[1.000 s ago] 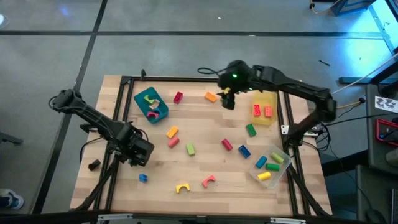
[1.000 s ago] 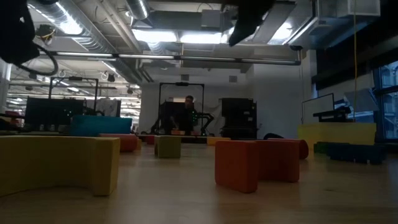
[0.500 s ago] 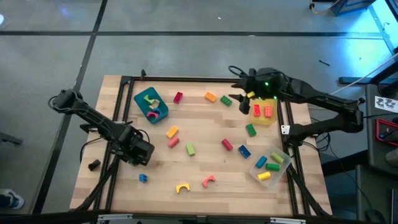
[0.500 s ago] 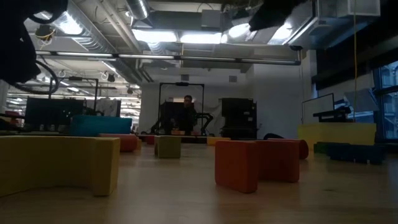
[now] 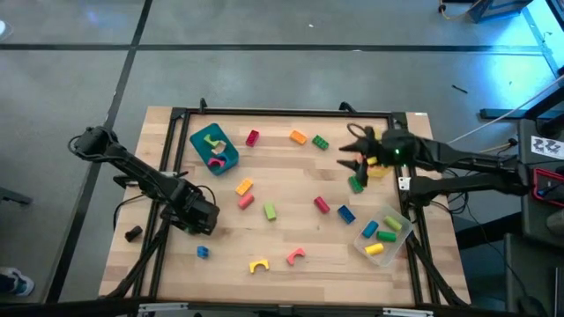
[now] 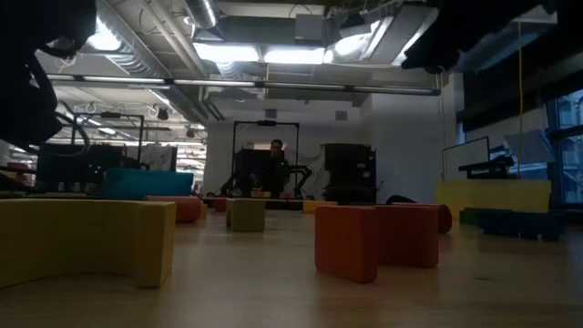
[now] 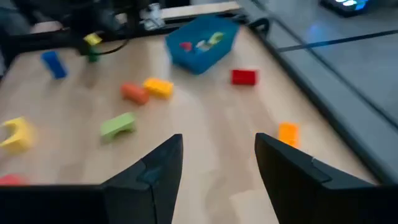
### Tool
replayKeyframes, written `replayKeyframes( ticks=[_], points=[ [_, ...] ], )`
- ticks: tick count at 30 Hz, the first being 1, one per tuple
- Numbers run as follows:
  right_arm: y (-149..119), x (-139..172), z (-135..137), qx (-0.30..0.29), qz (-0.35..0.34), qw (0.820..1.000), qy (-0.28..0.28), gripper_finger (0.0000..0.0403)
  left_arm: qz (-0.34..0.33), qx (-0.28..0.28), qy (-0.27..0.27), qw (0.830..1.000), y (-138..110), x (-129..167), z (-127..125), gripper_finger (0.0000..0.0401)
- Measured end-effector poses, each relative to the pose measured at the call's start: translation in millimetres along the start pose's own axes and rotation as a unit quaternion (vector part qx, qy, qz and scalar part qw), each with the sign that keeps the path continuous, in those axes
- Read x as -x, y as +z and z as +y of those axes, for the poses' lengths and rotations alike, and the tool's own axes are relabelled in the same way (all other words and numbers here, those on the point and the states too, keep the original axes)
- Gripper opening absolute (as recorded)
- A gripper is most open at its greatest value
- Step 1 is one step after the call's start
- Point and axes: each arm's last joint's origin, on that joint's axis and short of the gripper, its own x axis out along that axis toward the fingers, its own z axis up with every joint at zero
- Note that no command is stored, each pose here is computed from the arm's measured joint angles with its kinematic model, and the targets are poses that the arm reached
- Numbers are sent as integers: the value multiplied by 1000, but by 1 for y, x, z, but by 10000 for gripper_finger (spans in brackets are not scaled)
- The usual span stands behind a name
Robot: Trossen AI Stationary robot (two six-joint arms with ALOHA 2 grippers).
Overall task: Sort blocks by size
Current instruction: Put the green game piece into the yellow bin
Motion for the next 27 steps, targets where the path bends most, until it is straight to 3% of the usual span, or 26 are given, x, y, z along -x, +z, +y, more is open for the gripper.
replayKeyframes(
  ticks=[5, 10, 16, 21, 27],
  points=[
    [-24, 3, 16, -10, -6, 999, 41, 202, -16, 11, 3, 1000, 2, -2, 2, 151],
    [-43, 0, 28, -16, -7, 999, 49, 202, -32, 19, -2, 999, 3, -2, 1, 77],
    [-61, -3, 38, 2, 16, 998, 55, 202, -44, 39, -26, 998, 2, 1, -3, 75],
    [-74, -5, 45, 16, 32, 997, 70, 202, -112, 44, -94, 988, -2, 21, -13, 75],
    [-90, -10, 51, 4, 24, 998, 52, 202, -212, 38, -196, 957, -2, 56, -24, 75]
  ],
)
